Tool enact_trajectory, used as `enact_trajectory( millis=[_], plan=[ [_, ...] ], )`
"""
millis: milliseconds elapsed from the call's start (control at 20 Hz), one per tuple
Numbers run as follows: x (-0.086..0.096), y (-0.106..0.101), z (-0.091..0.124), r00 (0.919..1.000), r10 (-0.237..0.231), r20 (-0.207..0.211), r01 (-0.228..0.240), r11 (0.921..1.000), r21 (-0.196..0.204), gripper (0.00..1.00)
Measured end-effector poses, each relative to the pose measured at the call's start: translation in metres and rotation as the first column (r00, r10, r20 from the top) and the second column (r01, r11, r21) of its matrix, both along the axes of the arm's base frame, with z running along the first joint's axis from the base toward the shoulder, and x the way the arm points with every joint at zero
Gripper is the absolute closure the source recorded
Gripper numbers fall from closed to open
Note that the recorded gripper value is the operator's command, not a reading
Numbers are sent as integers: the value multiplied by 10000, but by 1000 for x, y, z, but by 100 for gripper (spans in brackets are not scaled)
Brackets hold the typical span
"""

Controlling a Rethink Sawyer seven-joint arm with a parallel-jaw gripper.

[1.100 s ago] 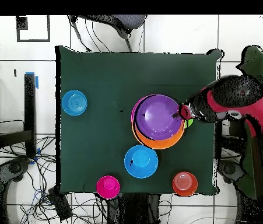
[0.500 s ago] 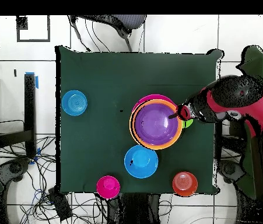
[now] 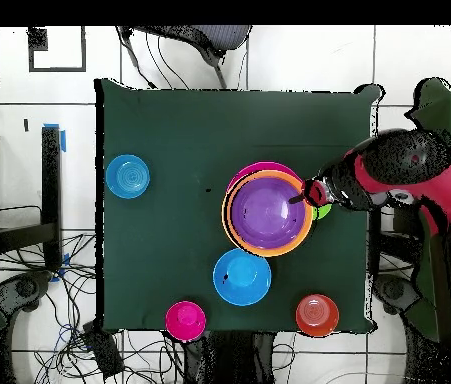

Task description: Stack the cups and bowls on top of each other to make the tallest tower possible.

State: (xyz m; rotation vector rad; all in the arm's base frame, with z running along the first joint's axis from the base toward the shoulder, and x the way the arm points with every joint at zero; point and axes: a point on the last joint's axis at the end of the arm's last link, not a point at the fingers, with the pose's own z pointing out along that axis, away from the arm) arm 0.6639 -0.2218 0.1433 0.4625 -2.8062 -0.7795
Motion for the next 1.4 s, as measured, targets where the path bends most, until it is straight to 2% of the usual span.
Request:
enact_trajectory(
  millis=[700, 1400],
  plan=[
    [1, 0, 5, 10000, 15, 57, -15, 10000, -70, 0],
    [8, -4, 34, 9991, 83, 422, -61, 9986, -525, 0]
  ],
)
